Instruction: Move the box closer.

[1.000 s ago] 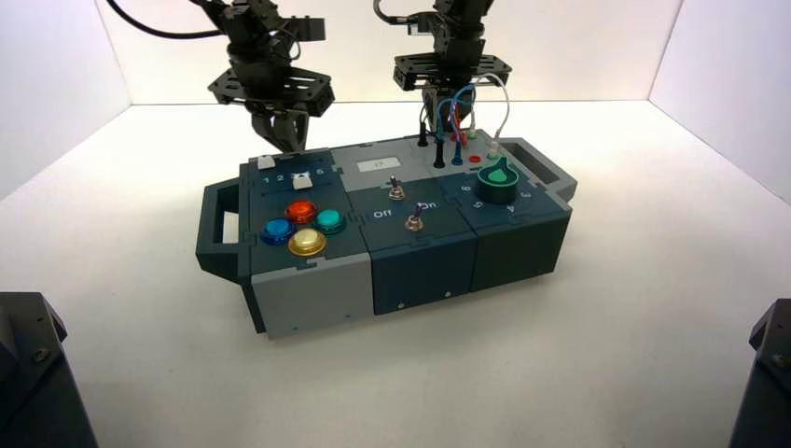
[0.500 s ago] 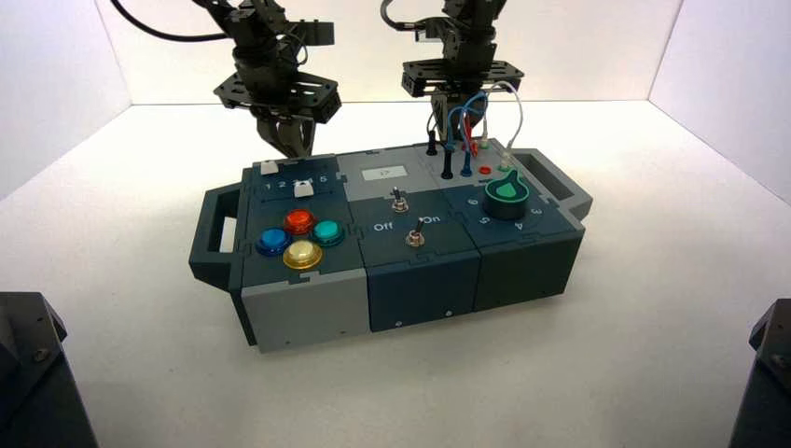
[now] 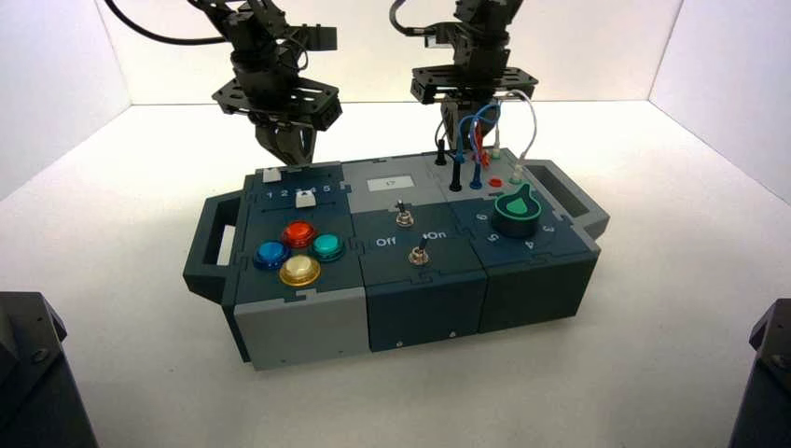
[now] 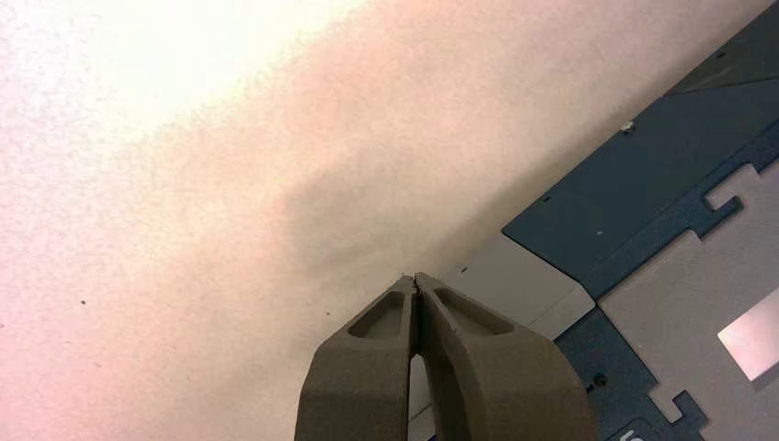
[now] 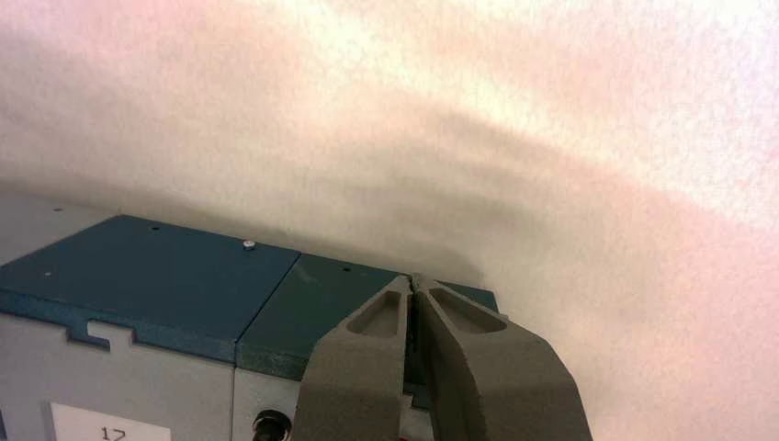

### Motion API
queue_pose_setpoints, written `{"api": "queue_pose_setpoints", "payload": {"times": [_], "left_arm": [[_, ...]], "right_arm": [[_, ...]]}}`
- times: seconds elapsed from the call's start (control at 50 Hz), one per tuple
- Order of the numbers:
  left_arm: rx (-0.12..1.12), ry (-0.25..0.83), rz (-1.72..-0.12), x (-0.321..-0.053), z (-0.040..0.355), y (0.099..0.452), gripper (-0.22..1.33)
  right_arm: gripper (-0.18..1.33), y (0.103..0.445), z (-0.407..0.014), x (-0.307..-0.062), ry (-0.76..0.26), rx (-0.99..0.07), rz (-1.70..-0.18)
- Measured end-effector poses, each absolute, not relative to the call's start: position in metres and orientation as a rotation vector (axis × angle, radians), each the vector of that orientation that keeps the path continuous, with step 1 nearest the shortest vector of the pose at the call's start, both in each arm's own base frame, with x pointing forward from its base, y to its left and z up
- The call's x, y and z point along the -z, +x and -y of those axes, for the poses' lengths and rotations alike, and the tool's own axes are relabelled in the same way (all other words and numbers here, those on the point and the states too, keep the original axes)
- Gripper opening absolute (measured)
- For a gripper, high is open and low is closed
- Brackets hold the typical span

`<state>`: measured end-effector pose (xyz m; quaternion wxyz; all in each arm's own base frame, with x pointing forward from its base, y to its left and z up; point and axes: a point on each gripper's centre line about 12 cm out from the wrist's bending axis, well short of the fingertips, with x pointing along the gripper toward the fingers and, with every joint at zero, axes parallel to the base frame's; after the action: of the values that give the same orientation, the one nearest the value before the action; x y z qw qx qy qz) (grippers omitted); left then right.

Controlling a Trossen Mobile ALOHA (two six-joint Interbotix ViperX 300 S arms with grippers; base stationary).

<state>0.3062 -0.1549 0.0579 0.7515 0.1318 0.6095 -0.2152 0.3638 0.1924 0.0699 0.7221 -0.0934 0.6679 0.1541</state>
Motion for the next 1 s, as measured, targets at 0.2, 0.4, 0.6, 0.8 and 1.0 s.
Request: {"api": "queue_pose_setpoints", "payload": {"times": [0.2, 0.4, 0.6, 0.8, 1.0], "left_arm": [[0.479, 0.294, -1.337, -0.057, 0.157, 0.302, -0.16], [0.496, 0.306, -1.342, -0.057, 0.163, 0.294, -0.16], [0.504, 0.311, -1.348, -0.057, 0.164, 0.286, -0.16], [0.499, 0.305, -1.333, -0.057, 0.161, 0.282, -0.16], [0.514, 0.313, -1.293, -0.064, 0.171, 0.293, -0.16]], "right_arm": [[-0.14, 0.353, -0.187, -0.068, -0.202, -0.338, -1.48], [-0.14, 0.344, -0.183, -0.063, -0.209, -0.334, -1.502], [-0.14, 0.336, -0.18, -0.061, -0.203, -0.331, -1.513], [-0.14, 0.334, -0.179, -0.062, -0.2, -0.333, -1.495], [-0.14, 0.352, -0.186, -0.074, -0.21, -0.348, -1.426]]}}
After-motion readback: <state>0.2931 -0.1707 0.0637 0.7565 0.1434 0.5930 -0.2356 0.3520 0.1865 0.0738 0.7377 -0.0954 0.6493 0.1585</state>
